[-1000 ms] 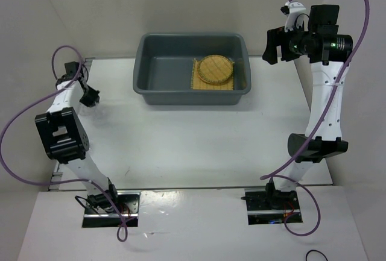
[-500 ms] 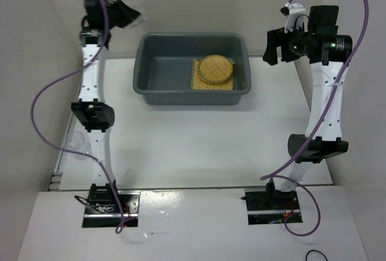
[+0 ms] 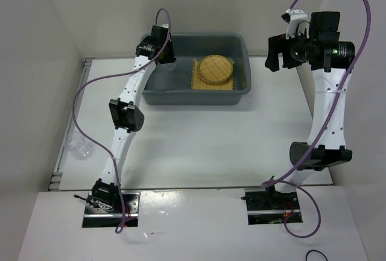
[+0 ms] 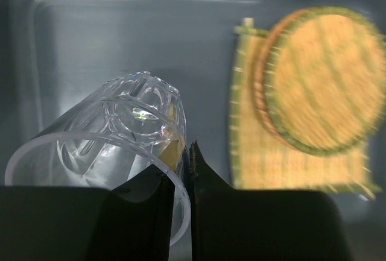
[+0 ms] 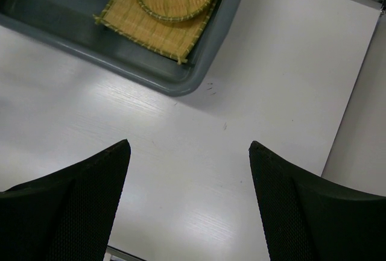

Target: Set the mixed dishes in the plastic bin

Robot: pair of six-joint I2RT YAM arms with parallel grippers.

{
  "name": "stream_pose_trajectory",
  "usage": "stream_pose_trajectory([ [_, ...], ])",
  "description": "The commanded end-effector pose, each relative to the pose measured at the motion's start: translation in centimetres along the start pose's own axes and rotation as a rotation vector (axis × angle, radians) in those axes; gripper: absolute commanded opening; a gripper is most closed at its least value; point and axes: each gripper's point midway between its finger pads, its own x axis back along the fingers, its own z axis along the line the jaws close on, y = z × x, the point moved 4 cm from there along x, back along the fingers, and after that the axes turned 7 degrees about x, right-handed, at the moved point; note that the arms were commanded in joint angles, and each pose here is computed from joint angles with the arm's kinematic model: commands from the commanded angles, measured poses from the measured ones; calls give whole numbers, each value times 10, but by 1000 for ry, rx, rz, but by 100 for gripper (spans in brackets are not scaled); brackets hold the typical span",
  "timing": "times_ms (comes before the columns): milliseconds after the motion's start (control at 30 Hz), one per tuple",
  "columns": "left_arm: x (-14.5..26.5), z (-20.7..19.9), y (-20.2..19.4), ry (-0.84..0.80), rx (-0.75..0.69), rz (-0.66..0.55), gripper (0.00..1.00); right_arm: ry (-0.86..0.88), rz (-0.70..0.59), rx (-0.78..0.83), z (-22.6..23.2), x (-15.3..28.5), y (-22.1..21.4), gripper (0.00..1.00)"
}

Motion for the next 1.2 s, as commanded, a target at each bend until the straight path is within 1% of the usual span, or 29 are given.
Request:
stream_pose_trajectory([
  [0,-3,11,15,79,-41,-92,0,-38,-26,19,3,17,2,84],
  [67,-15,10,3,114,-63,-88,0,-37,-24,18,4,18,0,84],
  [200,-22,14,1,160,-76,-114,0,-54,-7,15,2,18,-4,84],
  [333,-33,23,-7,192,-89,-105,4,-63,-4,15,1,18,-5,84],
  [400,-37,25,-11,196,-90,-97,11,-63,-4,15,1,18,-5,84],
  [467,-35,24,-8,192,-89,-105,16,-59,6,12,0,14,-6,84],
  [567,-37,26,-9,201,-89,-109,30,-59,6,12,-2,10,-5,84],
  [600,-35,24,-6,197,-88,-117,37,-59,6,12,-2,10,-5,84],
  [700,-33,23,-3,192,-96,-127,44,-59,6,21,-2,10,-5,84],
  [733,-33,23,-3,192,-96,-127,52,-59,6,21,-2,10,-5,84],
  [833,-16,22,16,197,-85,-177,64,-50,2,21,-1,10,-5,84],
  [900,-12,19,21,190,-92,-193,68,-40,-2,21,0,9,-4,84],
  [933,1,18,35,184,-83,-221,71,-32,-5,21,1,9,-4,84],
  [967,9,15,40,178,-81,-235,76,-32,-5,21,1,9,-4,84],
  [1000,17,13,47,181,-78,-255,76,-32,-5,21,1,9,-4,84],
  [1033,41,12,67,191,-65,-313,76,-20,-1,18,2,6,-4,84],
  [1067,57,8,78,190,-59,-346,76,-20,-1,18,2,6,-4,84],
  [1100,74,17,94,214,-41,-390,76,-20,-1,18,2,8,-4,84],
  [1133,109,21,117,262,-14,-477,76,-11,-4,18,3,8,-3,84],
  [1167,127,30,127,320,4,-521,76,-1,-8,18,5,7,-3,84],
])
